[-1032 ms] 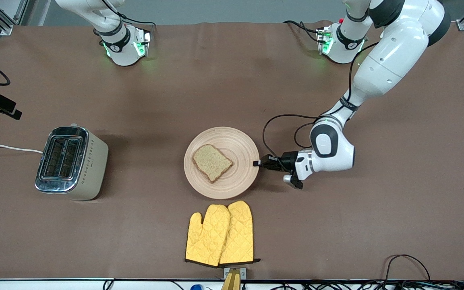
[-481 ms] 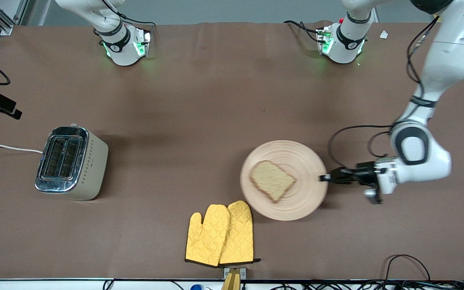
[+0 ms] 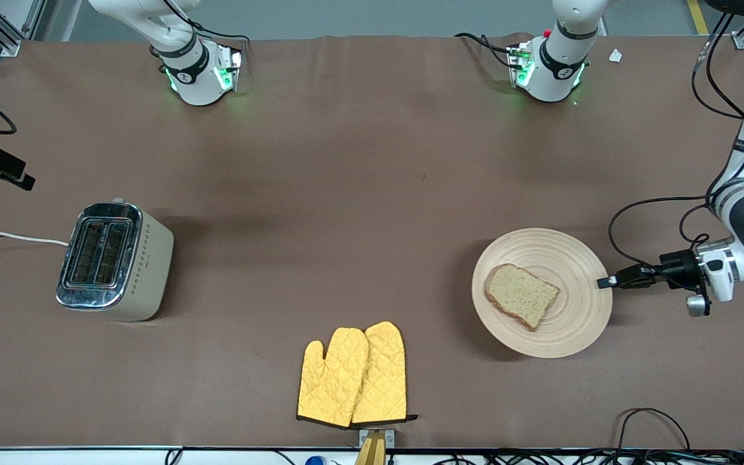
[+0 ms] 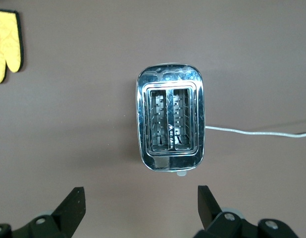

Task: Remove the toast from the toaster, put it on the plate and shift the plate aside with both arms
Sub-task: 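Drag the wooden plate with the bread away from the toaster using the left gripper, then open the left gripper and release the plate rim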

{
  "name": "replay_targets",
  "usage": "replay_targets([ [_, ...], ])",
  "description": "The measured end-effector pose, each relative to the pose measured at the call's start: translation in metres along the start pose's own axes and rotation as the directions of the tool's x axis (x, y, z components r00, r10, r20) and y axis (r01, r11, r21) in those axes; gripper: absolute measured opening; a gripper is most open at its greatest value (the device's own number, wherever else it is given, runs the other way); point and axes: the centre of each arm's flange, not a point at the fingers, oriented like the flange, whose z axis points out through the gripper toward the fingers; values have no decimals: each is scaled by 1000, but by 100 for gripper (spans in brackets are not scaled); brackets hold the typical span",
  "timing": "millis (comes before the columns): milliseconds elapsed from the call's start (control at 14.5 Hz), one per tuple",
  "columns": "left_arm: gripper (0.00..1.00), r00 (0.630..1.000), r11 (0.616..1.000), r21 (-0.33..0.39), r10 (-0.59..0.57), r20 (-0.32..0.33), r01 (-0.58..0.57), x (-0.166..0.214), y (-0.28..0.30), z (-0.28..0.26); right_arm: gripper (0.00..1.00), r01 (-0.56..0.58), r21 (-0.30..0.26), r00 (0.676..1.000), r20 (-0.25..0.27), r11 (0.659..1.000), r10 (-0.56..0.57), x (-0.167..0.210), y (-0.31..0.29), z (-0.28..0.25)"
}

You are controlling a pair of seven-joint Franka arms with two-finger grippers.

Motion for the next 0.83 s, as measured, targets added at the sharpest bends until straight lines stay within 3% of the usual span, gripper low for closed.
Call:
replay_targets([
  [275, 9, 997, 997, -21, -76, -16, 75, -27, -67, -22, 100, 30, 0, 1000, -2, 1000, -30, 0, 0, 0],
  [550, 9, 998, 997, -44, -58, -12, 57, -47, -111, -21, 100, 32, 0, 999, -3, 999, -32, 0, 0, -1],
  [688, 13, 999, 998, -44, -51, -10, 50, -48, -115, -21, 100, 33, 0, 999, -4, 999, -33, 0, -1, -1],
  [825, 26, 999, 999, -31, -31, -6, 31, -42, -112, -25, 100, 34, 0, 999, -4, 999, -34, 0, -1, -1],
])
